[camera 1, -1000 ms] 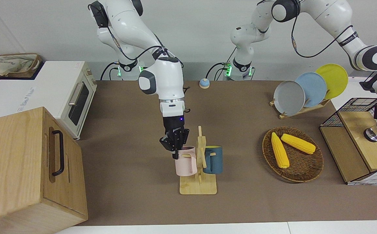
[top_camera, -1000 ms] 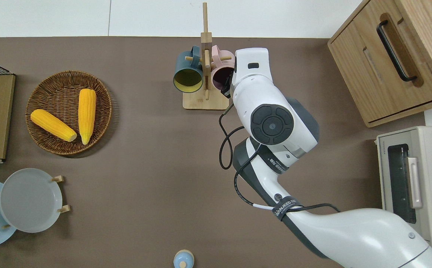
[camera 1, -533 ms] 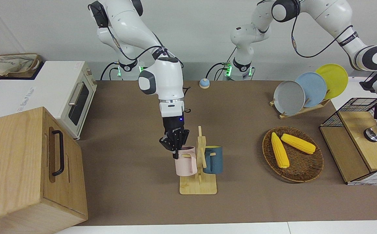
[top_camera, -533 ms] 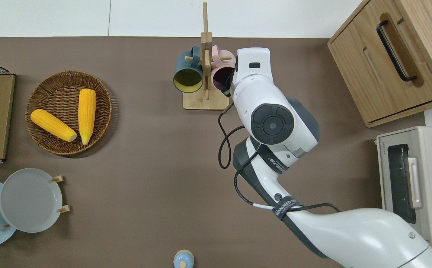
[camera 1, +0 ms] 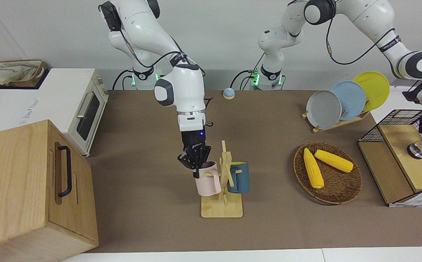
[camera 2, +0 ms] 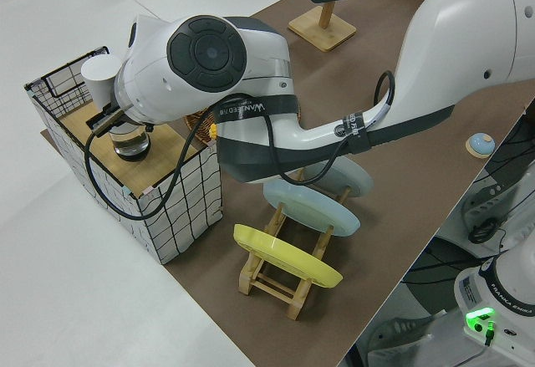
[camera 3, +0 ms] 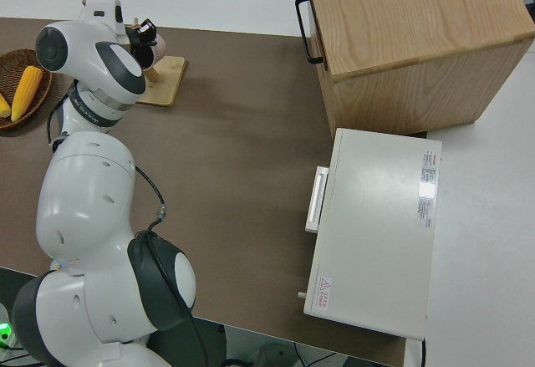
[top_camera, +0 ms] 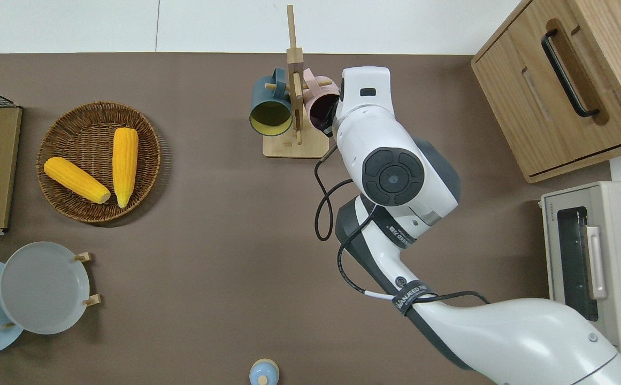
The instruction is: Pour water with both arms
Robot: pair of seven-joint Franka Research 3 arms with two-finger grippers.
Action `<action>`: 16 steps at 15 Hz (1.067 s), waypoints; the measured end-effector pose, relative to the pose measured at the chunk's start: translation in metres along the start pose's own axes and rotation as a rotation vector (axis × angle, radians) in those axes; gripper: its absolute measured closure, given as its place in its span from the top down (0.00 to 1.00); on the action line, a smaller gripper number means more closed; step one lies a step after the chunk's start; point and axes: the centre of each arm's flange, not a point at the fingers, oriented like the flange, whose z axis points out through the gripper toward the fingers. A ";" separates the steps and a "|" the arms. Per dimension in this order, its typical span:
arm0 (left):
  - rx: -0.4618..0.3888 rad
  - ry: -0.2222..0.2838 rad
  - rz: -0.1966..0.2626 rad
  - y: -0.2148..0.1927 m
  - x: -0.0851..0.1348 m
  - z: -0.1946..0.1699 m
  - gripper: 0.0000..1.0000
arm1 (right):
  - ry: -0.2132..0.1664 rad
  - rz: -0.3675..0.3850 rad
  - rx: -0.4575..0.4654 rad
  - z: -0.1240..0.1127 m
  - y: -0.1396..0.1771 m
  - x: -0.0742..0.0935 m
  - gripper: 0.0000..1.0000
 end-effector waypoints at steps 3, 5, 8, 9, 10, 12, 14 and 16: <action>0.000 0.000 -0.001 0.000 0.000 0.000 0.63 | 0.000 0.001 0.000 0.000 0.000 0.000 0.05; 0.000 0.000 -0.001 0.000 0.000 0.000 0.63 | 0.000 0.002 0.000 0.000 0.000 0.000 0.05; 0.001 0.000 -0.001 0.000 0.000 0.000 0.63 | 0.000 0.003 0.001 0.000 0.000 0.000 0.05; 0.001 0.001 -0.003 0.000 0.000 0.000 0.63 | 0.000 0.003 0.001 0.000 0.000 0.000 0.05; 0.001 0.001 -0.006 0.000 0.001 0.000 0.63 | 0.000 0.003 0.001 0.000 0.000 0.000 0.05; 0.001 0.005 -0.013 0.002 0.003 0.000 0.63 | 0.000 0.004 0.001 0.000 0.000 0.000 0.05; 0.000 0.009 -0.017 0.003 0.005 0.000 0.63 | 0.000 0.004 0.001 0.000 0.001 0.000 0.05; 0.001 0.012 -0.020 0.004 0.007 -0.001 0.63 | -0.001 0.004 0.001 0.000 0.001 0.000 0.05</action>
